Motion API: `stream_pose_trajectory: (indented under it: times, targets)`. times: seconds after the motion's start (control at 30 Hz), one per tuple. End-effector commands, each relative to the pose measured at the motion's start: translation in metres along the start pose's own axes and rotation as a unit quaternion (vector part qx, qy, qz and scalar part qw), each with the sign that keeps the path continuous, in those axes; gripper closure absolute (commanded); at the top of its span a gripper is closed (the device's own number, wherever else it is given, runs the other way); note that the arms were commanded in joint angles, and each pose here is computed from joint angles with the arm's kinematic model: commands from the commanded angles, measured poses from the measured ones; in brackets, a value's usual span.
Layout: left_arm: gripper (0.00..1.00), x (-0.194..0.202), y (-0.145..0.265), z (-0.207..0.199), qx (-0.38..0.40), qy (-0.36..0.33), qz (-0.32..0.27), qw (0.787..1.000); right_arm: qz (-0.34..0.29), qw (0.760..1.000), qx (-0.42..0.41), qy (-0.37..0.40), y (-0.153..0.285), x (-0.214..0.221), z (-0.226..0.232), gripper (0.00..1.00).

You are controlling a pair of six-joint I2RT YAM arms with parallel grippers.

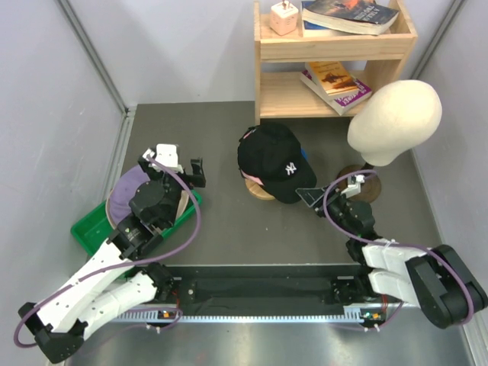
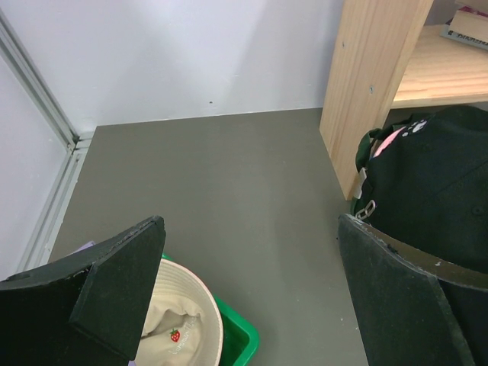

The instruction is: Stack the hats

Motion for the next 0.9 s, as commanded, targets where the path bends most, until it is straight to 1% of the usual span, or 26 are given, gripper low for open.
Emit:
stream_pose_trajectory:
  times: [0.0,0.03,0.1,0.13,0.23,0.37,0.43,0.5,0.53,0.6,0.7,0.87]
  targets:
    - [0.01,-0.002,-0.002,-0.003,0.006,0.009,-0.005,1.000,-0.004,0.997,-0.075,0.017,-0.007,-0.009,0.033,0.47]
    - [0.01,-0.003,-0.002,-0.004,0.006,0.010,-0.006,1.000,-0.002,0.997,-0.079,0.013,-0.007,-0.008,0.033,0.59]
    - [0.01,-0.002,-0.002,-0.004,0.006,0.008,-0.005,1.000,-0.002,0.996,-0.092,0.013,-0.004,-0.007,0.037,0.66]
    - [0.01,-0.002,-0.002,-0.004,0.006,0.008,-0.004,1.000,-0.001,0.996,-0.094,0.011,-0.004,-0.007,0.038,0.72]
    - [0.01,-0.002,-0.002,-0.004,0.006,0.007,-0.004,1.000,-0.002,0.995,-0.104,0.008,0.000,-0.007,0.043,0.79]
    - [0.01,-0.001,-0.003,-0.004,0.005,0.006,-0.003,1.000,0.006,0.993,-0.116,0.011,0.003,-0.007,0.051,0.83]
    - [0.01,0.000,-0.003,-0.004,0.006,0.005,-0.002,1.000,0.010,0.994,-0.110,0.013,0.003,-0.006,0.049,0.84]
    - [0.01,-0.001,-0.003,-0.005,0.006,0.006,-0.003,1.000,0.019,0.996,-0.083,0.020,-0.001,-0.004,0.040,0.88]
    - [0.01,0.000,-0.003,-0.004,0.005,0.005,-0.002,1.000,0.031,0.998,-0.054,0.017,-0.002,0.001,0.029,0.91]
    - [0.01,0.000,-0.003,-0.004,0.005,0.005,-0.001,1.000,0.032,0.999,-0.038,0.006,-0.003,0.003,0.022,0.94]
    - [0.01,0.001,-0.004,-0.005,0.007,0.005,0.001,1.000,0.045,0.999,-0.014,-0.009,-0.005,0.010,0.009,1.00]
    - [0.01,0.002,-0.004,-0.006,0.007,0.004,0.003,1.000,0.058,0.997,0.038,-0.041,-0.011,0.024,-0.021,1.00]
Point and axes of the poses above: each gripper's point midway between its finger pads, its own y axis back along the fingers, its own z axis along the line the jaws close on, x = y × z, the point moved 1 cm from there along y, back along the fingers, and after that the axes turned 5 degrees about y, right-handed, at the moved point
